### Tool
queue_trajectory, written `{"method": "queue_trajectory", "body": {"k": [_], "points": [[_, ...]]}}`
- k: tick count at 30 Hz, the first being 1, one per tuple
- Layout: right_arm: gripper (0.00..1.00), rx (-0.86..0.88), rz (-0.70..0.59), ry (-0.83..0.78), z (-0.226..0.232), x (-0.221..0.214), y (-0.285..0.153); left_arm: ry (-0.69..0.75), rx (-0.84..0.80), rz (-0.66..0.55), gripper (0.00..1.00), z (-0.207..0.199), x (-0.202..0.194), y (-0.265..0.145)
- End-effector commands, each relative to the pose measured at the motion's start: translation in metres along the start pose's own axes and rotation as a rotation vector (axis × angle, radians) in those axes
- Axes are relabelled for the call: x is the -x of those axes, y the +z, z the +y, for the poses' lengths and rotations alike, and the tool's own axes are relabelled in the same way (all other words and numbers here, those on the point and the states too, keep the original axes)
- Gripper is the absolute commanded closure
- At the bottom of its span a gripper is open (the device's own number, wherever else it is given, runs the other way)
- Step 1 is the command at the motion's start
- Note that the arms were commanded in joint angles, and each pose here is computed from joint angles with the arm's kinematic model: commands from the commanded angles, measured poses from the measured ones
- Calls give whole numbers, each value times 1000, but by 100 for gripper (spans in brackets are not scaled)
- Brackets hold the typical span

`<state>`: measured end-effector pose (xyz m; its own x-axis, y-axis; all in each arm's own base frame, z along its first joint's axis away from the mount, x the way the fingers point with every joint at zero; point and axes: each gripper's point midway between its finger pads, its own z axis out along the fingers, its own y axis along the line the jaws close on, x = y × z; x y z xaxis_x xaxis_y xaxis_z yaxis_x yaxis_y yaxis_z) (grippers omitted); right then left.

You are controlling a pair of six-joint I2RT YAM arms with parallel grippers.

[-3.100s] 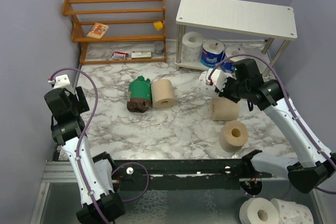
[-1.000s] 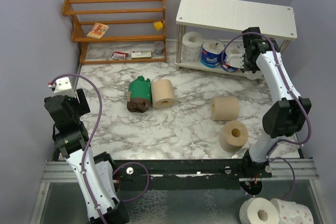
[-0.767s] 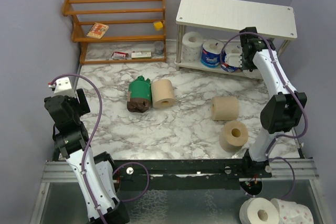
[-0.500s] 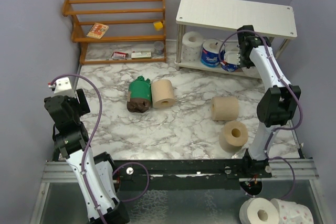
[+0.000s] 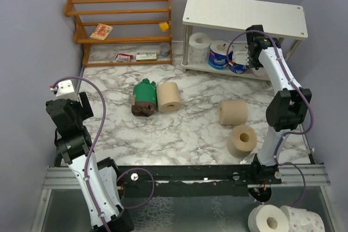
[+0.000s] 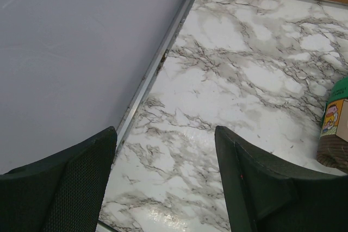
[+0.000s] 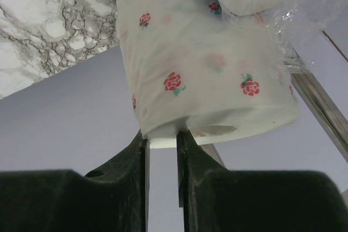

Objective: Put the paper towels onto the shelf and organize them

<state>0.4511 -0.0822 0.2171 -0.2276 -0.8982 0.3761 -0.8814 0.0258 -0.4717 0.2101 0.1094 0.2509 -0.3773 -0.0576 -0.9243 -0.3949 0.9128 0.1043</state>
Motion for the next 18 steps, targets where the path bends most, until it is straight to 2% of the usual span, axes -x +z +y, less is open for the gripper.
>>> {"method": "queue_trajectory", "body": {"k": [1, 6, 8, 9, 18], "points": [[81, -101, 45, 60, -26, -12, -2, 8, -7, -21, 25, -1, 3, 1], [80, -107, 44, 60, -28, -13, -6, 9, -8, -22, 25, -2, 3, 0], [65, -103, 43, 63, -27, -14, -7, 9, -9, -20, 25, -2, 3, 1], [64, -101, 43, 64, -26, -14, -8, 9, -9, -20, 25, -2, 2, 1], [63, -101, 41, 69, -23, -14, -6, 9, -10, -16, 25, -2, 2, 1]]}}
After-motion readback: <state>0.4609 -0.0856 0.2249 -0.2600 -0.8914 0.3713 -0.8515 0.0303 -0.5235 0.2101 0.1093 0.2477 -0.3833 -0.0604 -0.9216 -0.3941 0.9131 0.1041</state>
